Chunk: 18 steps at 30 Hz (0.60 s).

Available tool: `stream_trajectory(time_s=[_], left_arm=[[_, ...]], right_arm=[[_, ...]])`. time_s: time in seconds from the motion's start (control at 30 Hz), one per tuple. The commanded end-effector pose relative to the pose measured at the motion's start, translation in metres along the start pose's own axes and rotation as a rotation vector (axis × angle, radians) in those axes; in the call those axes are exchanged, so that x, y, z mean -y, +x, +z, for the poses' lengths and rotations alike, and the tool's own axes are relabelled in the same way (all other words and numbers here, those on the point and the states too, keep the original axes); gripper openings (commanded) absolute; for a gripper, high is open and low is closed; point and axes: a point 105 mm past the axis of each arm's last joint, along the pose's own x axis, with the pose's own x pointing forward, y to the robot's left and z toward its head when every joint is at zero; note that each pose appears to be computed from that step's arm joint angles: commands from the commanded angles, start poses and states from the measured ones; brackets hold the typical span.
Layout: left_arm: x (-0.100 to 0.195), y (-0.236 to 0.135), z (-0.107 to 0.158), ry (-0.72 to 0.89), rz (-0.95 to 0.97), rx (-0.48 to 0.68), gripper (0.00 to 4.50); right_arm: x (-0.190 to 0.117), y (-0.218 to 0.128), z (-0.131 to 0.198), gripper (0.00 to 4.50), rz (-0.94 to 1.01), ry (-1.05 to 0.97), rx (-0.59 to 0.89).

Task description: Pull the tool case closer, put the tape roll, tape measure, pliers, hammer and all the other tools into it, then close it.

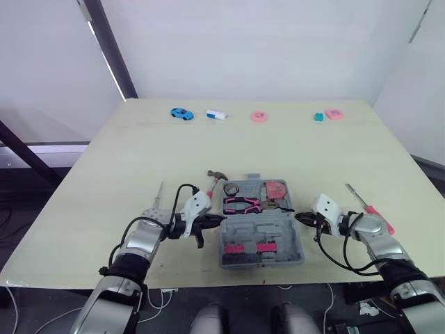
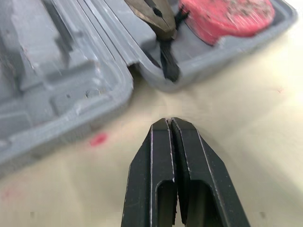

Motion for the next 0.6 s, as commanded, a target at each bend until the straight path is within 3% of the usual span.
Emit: stream_trajectory(time_s=[0.03, 0.43, 0.6], left_arm=[[-0.005, -0.011, 0.008, 0.002, 0.041, 0.041, 0.12], [-0.001, -0.056, 0.028, -0.036, 0.193, 0.242, 0.12], [0.000, -0.090, 0.019, -0.083, 0.356, 0.299, 0.12]], right_arm=[[0.006, -0.014, 0.002, 0.09, -0.032, 0.003, 0.028], [0.020, -0.066, 0.016, 0.09, -0.198, 0.092, 0.213], [0.024, -0.103, 0.009, 0.09, -0.347, 0.141, 0.267]])
